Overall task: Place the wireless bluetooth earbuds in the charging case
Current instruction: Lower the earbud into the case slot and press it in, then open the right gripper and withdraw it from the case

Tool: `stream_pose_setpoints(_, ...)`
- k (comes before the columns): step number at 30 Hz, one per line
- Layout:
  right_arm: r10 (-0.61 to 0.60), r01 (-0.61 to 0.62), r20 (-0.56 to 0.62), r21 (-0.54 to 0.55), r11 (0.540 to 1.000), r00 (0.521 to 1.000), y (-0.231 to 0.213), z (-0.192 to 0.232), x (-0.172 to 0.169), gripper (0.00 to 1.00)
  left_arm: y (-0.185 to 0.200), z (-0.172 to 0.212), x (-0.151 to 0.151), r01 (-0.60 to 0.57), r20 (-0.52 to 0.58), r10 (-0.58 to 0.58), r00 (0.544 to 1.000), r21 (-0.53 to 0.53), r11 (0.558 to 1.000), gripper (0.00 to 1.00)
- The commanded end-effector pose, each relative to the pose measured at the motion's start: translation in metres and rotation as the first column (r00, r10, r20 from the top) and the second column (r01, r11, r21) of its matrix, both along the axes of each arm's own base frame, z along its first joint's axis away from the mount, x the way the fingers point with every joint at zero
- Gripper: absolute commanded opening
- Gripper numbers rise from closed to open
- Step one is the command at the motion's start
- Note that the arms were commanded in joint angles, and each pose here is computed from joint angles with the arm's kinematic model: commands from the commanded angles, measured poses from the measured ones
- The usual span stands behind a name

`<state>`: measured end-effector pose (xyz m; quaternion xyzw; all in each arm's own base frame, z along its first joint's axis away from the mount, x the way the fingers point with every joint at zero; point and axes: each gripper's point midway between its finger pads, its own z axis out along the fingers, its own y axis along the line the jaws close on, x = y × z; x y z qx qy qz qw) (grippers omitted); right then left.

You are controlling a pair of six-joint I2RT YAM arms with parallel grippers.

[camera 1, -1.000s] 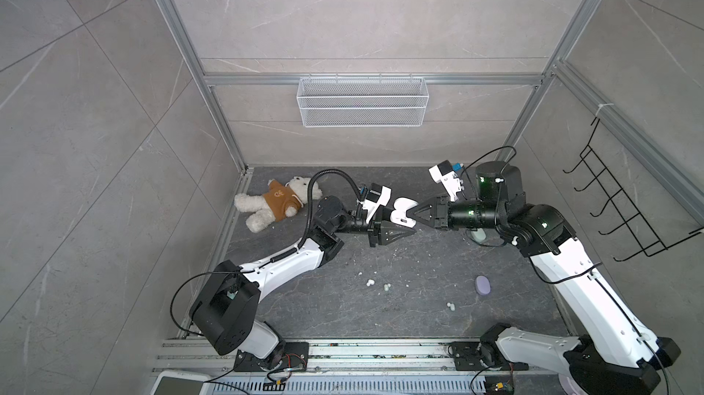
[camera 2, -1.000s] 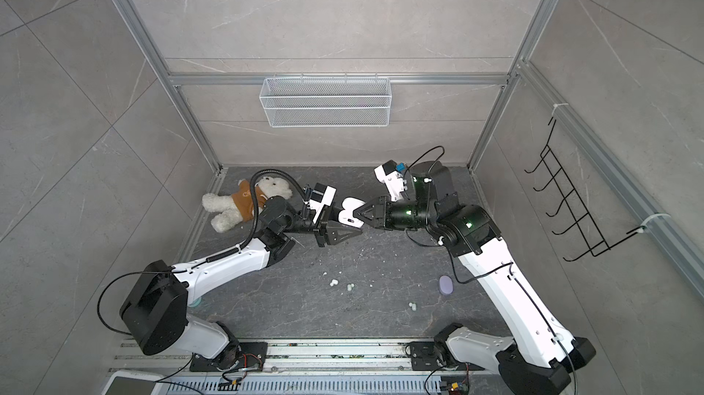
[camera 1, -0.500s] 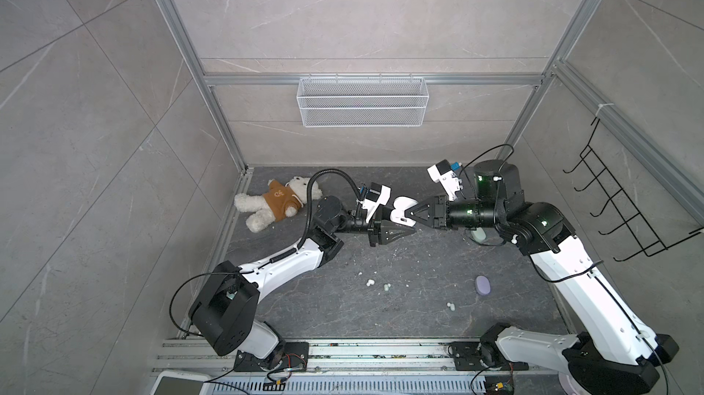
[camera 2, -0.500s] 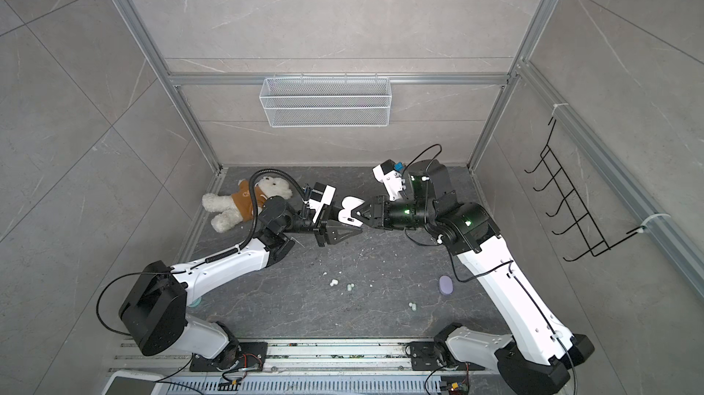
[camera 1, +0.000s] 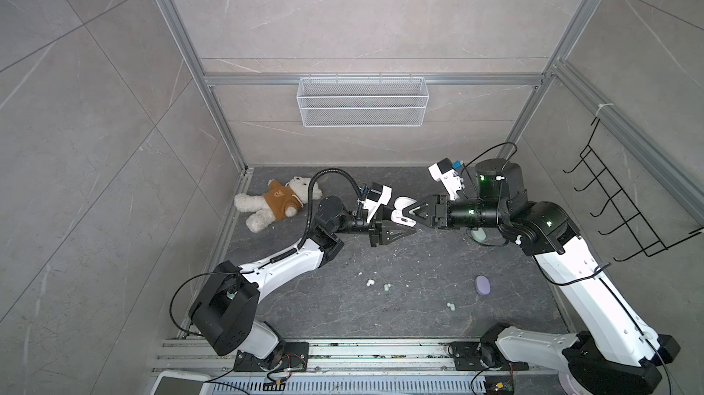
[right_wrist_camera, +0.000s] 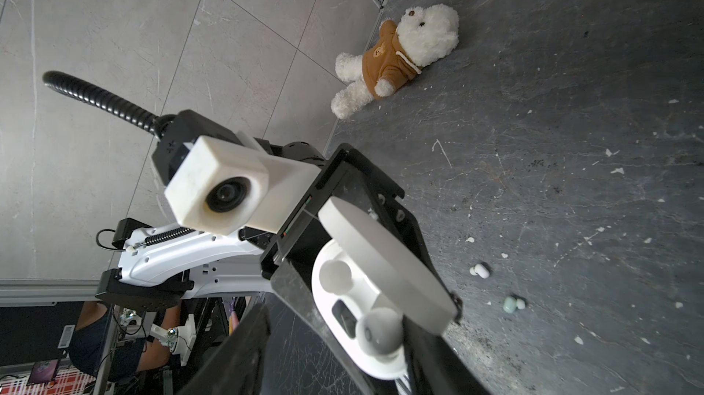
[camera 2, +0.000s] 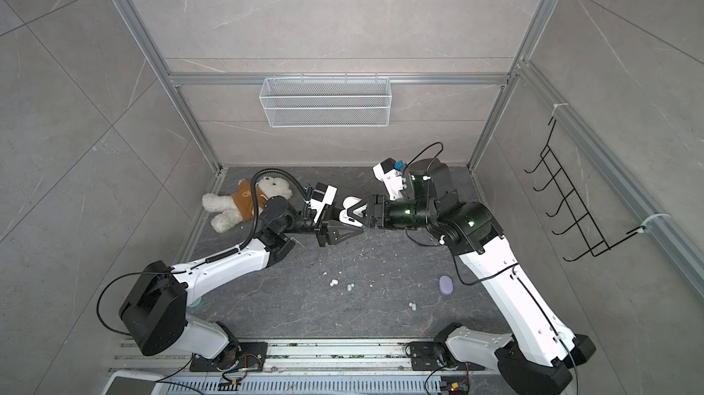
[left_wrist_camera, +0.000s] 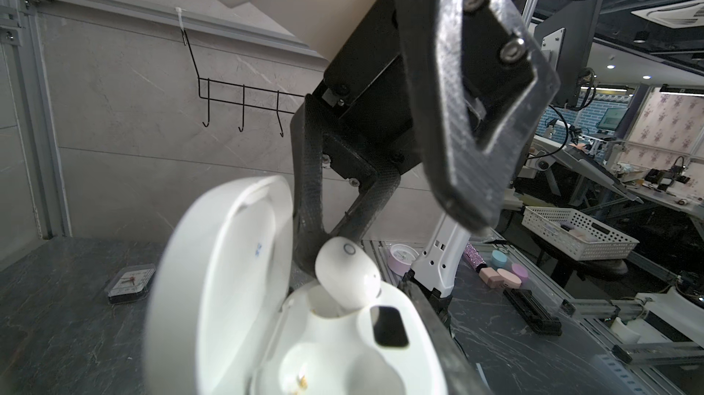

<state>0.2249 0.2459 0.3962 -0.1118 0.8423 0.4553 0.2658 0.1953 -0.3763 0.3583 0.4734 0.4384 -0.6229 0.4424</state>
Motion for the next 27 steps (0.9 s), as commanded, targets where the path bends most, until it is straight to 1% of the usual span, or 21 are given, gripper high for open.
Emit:
stream_pose_setpoints(1,-0.039,0.04,0.018,-0.045,0.998,0.999,-0.004,-0.004,0.01,0.65,0.013,0.045,-0.03,0.063,0.156,-0.046,0.987,-0.106,0.992,0.15)
stream_pose_setpoints(8,-0.035,0.036,0.03,-0.046,0.998,0.999,-0.002,0.0,0.009,0.74,0.013,0.046,-0.03,0.064,0.158,-0.047,0.986,-0.103,0.993,0.14)
stream_pose_setpoints(14,-0.032,0.033,0.039,-0.04,0.999,0.999,0.0,0.004,0.01,0.79,0.013,0.045,-0.03,0.067,0.154,-0.051,0.987,-0.1,0.993,0.14)
stream_pose_setpoints(19,-0.045,0.047,0.046,-0.049,0.998,0.998,-0.003,0.006,0.01,0.82,0.012,0.043,-0.03,0.064,0.151,-0.048,0.987,-0.097,0.993,0.14)
stream_pose_setpoints(27,-0.039,0.04,0.033,-0.039,0.998,0.999,-0.007,0.013,-0.002,0.82,0.01,0.037,-0.025,0.044,0.143,-0.031,0.989,-0.086,0.995,0.14)
